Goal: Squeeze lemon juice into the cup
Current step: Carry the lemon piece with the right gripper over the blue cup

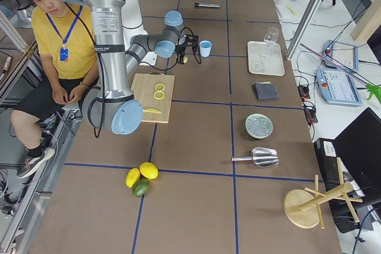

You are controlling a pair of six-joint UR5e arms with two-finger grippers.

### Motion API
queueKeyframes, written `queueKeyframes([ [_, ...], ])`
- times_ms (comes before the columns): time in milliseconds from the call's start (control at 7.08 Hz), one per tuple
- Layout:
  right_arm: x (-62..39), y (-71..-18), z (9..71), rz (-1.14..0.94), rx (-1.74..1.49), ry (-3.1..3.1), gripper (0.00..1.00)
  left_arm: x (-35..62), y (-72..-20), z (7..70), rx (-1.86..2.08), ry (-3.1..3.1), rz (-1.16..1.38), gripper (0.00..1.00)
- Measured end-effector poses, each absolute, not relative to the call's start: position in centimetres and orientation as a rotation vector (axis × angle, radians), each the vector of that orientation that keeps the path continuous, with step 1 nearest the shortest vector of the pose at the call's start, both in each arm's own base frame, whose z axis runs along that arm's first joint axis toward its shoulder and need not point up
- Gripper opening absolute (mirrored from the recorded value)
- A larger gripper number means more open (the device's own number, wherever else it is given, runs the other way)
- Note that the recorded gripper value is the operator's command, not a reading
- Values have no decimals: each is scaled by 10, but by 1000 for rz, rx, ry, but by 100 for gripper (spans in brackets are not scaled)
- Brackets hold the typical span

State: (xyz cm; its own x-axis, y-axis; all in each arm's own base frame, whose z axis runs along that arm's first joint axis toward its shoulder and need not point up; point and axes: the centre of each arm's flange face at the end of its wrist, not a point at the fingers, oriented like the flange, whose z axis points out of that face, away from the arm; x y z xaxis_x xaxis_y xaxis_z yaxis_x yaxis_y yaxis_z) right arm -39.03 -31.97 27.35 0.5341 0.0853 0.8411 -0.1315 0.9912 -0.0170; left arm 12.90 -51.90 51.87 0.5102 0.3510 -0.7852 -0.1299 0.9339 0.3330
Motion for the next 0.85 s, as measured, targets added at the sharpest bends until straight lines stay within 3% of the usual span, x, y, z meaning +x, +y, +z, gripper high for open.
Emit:
queueKeyframes([
  [565, -495, -402, 172, 233, 22, -993, 12, 129, -519, 522, 240, 994, 292, 100],
  [848, -539, -430, 153, 264, 18, -1004, 14, 129, -519, 520, 242, 995, 288, 100],
])
